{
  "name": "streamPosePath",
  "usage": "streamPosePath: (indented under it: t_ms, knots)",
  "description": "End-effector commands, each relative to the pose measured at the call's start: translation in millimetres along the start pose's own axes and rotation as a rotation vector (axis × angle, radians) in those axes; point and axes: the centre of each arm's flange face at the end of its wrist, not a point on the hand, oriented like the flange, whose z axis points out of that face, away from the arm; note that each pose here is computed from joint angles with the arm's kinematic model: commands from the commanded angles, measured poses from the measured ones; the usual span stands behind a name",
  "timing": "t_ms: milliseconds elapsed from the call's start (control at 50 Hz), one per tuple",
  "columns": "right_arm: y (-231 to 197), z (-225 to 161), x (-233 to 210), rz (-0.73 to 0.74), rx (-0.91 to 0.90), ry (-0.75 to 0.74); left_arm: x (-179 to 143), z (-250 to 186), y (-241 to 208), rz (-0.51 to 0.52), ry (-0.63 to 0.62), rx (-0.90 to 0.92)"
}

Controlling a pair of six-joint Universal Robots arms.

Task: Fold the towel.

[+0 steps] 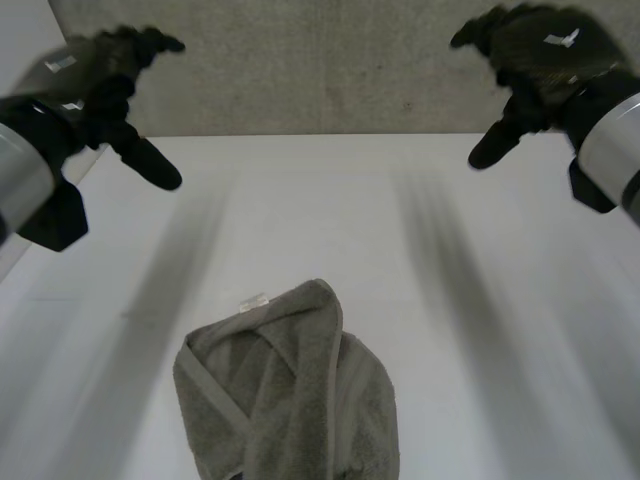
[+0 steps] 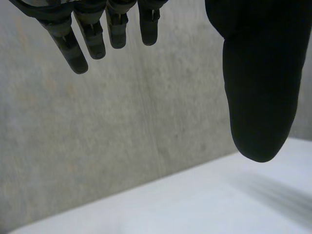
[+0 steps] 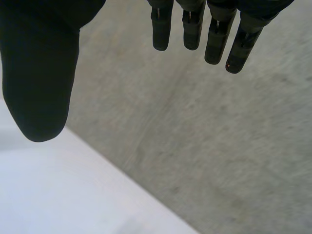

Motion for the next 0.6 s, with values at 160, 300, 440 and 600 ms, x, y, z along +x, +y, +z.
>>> streamPosePath:
  t_ms: [160, 300, 440, 600]
  knots:
    - [77, 12, -27, 0.034, -0.404, -0.170, -10, 64, 105, 0.105, 0.023, -0.303]
    - [117, -9, -63, 0.208, -0.601, -0.261, 4, 81, 157, 0.083, 0.143, -0.407]
    - [142, -28, -79, 0.325, -0.700, -0.333, 20, 88, 197, 0.088, 0.237, -0.477]
    - [173, -41, -105, 0.327, -0.765, -0.394, 37, 92, 224, 0.233, 0.309, -0.509]
